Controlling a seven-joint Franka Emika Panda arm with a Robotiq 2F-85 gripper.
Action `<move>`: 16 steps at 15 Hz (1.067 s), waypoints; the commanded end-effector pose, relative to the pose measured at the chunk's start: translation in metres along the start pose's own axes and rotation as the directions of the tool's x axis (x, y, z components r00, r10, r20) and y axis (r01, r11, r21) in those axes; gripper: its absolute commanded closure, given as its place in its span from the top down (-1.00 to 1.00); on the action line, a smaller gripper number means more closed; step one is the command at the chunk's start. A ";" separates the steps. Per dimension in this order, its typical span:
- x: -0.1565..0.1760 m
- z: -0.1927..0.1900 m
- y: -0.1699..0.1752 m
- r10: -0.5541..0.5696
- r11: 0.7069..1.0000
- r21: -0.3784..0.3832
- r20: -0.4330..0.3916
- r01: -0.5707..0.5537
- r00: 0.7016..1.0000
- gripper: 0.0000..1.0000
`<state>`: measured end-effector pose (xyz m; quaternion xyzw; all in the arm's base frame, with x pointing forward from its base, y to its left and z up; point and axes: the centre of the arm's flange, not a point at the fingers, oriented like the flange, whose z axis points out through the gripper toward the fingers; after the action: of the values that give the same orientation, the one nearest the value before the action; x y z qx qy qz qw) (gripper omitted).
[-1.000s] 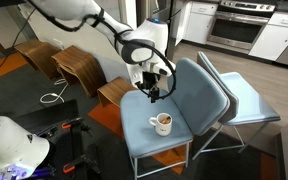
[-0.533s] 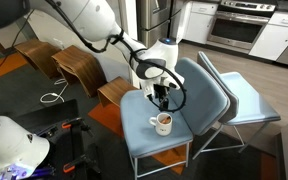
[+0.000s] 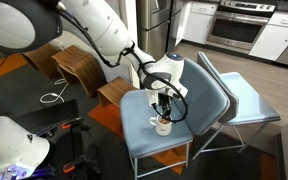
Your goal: Pick the marker from the cup and put it on the chair
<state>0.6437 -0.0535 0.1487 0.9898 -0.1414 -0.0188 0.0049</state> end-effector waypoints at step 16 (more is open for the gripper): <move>0.052 0.071 0.013 0.060 0.997 0.034 0.070 -0.062 0.996 0.08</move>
<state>0.6806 -0.0808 0.0874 0.9853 -0.1673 -0.0330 -0.0069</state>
